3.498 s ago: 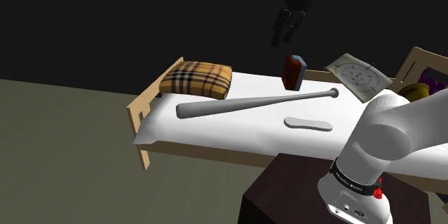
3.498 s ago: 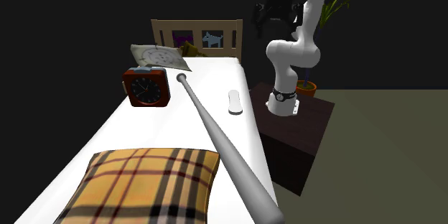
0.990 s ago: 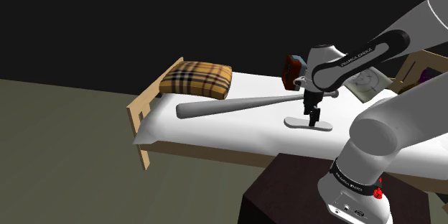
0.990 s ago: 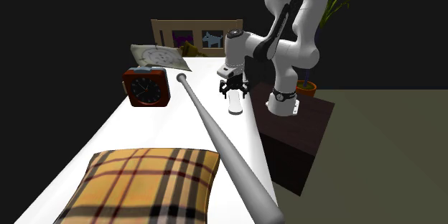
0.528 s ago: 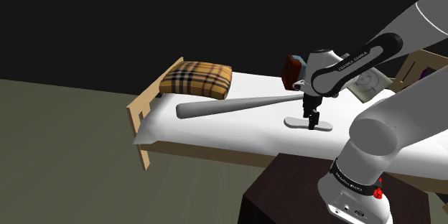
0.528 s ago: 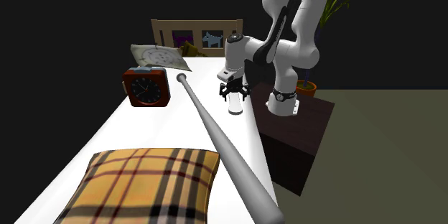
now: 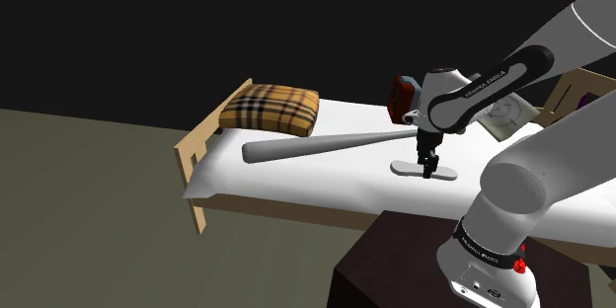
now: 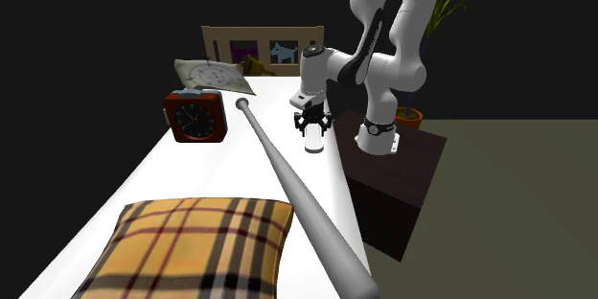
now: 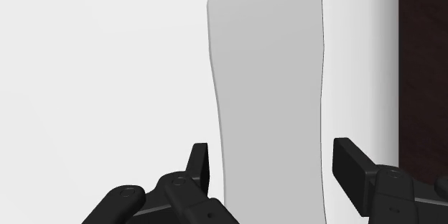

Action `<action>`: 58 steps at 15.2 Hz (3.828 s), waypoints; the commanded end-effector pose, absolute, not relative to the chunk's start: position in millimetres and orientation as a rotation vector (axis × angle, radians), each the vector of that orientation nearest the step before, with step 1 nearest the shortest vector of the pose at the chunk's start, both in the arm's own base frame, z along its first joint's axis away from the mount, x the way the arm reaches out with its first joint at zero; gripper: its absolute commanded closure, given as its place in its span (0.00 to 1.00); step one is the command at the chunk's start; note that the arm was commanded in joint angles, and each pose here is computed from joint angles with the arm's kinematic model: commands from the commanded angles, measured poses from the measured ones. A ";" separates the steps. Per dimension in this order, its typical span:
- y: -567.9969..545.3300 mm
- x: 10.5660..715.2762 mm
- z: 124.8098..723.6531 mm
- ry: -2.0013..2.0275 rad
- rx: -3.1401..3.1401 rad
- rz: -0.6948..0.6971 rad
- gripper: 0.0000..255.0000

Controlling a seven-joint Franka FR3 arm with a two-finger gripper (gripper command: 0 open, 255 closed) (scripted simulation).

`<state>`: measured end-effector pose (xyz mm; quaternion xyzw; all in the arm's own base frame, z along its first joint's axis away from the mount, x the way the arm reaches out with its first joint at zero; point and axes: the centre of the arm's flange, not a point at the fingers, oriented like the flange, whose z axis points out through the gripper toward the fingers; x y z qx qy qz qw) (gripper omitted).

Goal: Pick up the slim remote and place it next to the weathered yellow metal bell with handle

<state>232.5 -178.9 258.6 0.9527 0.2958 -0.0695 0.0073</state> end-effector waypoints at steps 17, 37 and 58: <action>-179.0 232.6 322.0 0.925 2.979 -0.217 1.00; -179.0 232.6 427.6 0.925 2.979 -0.217 1.00; -331.9 128.9 464.5 0.925 2.979 -0.217 1.00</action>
